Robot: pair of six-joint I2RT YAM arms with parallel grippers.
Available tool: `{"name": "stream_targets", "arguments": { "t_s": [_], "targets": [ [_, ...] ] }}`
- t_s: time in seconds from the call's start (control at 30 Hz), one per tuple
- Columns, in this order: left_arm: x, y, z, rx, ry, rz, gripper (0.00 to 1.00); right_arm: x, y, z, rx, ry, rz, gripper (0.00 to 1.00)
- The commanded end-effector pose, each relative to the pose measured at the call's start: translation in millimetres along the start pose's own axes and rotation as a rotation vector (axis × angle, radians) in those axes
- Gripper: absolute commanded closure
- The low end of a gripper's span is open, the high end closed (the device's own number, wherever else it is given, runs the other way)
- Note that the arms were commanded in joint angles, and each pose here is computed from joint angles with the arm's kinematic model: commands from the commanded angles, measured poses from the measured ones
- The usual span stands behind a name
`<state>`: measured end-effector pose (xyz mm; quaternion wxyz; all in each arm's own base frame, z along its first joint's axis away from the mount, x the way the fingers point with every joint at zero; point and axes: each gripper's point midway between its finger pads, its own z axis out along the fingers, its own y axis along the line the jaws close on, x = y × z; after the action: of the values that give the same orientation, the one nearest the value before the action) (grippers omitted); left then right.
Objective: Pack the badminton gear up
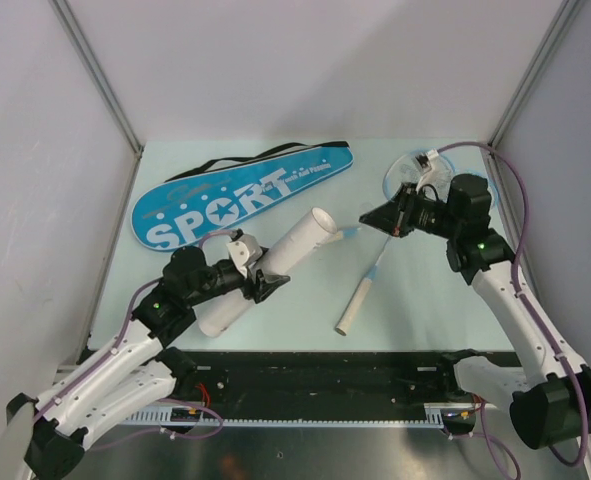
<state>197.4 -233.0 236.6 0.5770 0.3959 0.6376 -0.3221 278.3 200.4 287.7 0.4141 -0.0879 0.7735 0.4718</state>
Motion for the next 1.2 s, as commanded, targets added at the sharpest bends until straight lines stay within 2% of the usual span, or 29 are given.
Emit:
{"name": "stream_targets", "arguments": {
  "t_s": [0.0,0.13,0.53,1.17],
  "targets": [
    [-31.8,-16.8,1.6,0.111,-0.097,0.060,0.73,-16.4,91.8,-23.4,-0.330,0.042,-0.162,1.00],
    [-28.3,-21.8,3.3,0.143,-0.087,0.055,0.73,-23.7,122.2,-35.3,-0.431,0.042,-0.163,1.00],
    [-23.7,-28.3,2.2,0.169,-0.089,0.098,0.75,4.5,152.4,-35.6,-0.567,0.210,-0.127,1.00],
    [-22.9,-45.1,0.0,0.250,-0.102,0.134,0.76,34.1,139.3,-20.6,-0.566,0.386,-0.005,1.00]
  ]
}}
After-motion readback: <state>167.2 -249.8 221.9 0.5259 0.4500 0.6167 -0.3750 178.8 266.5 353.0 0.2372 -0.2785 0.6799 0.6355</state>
